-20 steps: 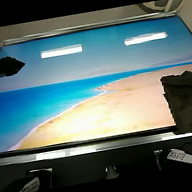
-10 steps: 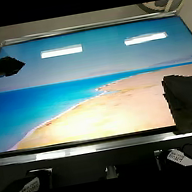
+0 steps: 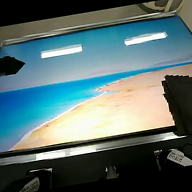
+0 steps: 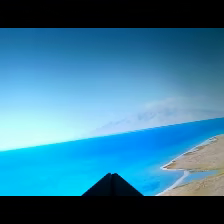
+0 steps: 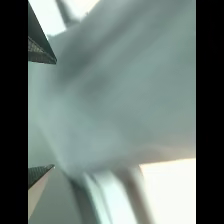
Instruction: Fold the shirts.
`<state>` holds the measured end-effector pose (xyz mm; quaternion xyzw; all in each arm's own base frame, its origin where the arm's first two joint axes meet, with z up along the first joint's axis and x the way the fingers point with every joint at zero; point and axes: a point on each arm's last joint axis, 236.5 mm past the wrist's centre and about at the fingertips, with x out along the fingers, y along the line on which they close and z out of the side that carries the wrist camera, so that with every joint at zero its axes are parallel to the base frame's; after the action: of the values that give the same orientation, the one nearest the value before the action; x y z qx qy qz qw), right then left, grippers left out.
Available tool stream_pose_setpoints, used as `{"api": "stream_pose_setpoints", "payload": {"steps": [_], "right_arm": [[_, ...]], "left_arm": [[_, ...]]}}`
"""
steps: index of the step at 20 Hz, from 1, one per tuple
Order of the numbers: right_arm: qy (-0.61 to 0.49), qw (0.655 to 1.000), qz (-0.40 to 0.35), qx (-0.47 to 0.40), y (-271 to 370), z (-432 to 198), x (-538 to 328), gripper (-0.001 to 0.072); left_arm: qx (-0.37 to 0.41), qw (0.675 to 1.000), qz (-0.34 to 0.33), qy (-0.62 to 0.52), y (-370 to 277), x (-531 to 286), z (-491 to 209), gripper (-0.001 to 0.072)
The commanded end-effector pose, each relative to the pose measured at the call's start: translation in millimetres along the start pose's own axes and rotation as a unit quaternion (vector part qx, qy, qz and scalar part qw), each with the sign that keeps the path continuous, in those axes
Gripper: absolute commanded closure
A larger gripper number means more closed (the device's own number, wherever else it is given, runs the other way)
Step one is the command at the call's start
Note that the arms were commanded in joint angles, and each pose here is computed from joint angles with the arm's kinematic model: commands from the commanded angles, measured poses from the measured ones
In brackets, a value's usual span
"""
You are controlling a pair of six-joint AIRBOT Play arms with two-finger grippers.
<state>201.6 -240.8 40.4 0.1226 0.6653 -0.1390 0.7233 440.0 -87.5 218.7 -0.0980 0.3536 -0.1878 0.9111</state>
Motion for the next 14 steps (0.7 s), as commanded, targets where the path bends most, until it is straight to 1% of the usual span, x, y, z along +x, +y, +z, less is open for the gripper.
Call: {"api": "stream_pose_setpoints", "payload": {"steps": [1, 2, 3, 4, 5, 6, 7, 8, 9, 10, 11, 12, 13, 14], "right_arm": [[-0.258, 0.962, -0.086, -0.035, -23, 115, -124, 0.0014], [-0.345, 0.931, -0.105, -0.057, -12, 149, -177, 0.0018], [-0.421, 0.895, -0.113, -0.09, 15, 176, -228, 0.002], [-0.466, 0.869, -0.111, -0.125, 50, 193, -260, 0.002], [-0.488, 0.851, -0.095, -0.169, 97, 202, -275, 0.002], [-0.482, 0.846, -0.072, -0.214, 142, 205, -269, 0.0022], [-0.446, 0.855, -0.041, -0.261, 190, 201, -243, 0.0031], [-0.382, 0.873, -0.001, -0.303, 234, 188, -204, 0.0034], [-0.305, 0.888, 0.035, -0.343, 269, 168, -162, 0.0034], [-0.218, 0.895, 0.062, -0.384, 295, 142, -122, 0.0034], [-0.124, 0.899, 0.08, -0.412, 311, 113, -87, 0.0035], [-0.058, 0.904, 0.087, -0.414, 320, 95, -62, 0.0042], [-0.022, 0.905, 0.093, -0.415, 326, 86, -49, 0.0068], [-0.009, 0.906, 0.095, -0.412, 332, 82, -42, 0.0092]], "left_arm": [[0.007, 1.0, -0.005, -0.024, -8, -7, 16, 0.0683], [0.025, 0.999, 0.009, -0.042, -8, -10, 27, 0.0683], [0.045, 0.996, 0.052, -0.051, 3, -12, 38, 0.0684], [0.05, 0.991, 0.115, -0.047, 23, -12, 43, 0.0684], [0.051, 0.981, 0.186, -0.032, 47, -10, 43, 0.0684], [0.051, 0.97, 0.236, -0.007, 65, -2, 36, 0.0683], [0.047, 0.966, 0.253, 0.03, 74, 13, 19, 0.0681], [0.024, 0.964, 0.252, 0.081, 78, 31, -7, 0.0615], [-0.008, 0.958, 0.249, 0.139, 78, 45, -38, 0.0414], [-0.028, 0.946, 0.238, 0.218, 75, 54, -76, 0.0166], [-0.022, 0.926, 0.209, 0.315, 67, 57, -119, 0.0097], [-0.014, 0.908, 0.194, 0.372, 65, 56, -147, 0.0098], [-0.015, 0.904, 0.196, 0.38, 66, 55, -156, 0.01], [-0.026, 0.914, 0.201, 0.351, 66, 57, -150, 0.01]]}}
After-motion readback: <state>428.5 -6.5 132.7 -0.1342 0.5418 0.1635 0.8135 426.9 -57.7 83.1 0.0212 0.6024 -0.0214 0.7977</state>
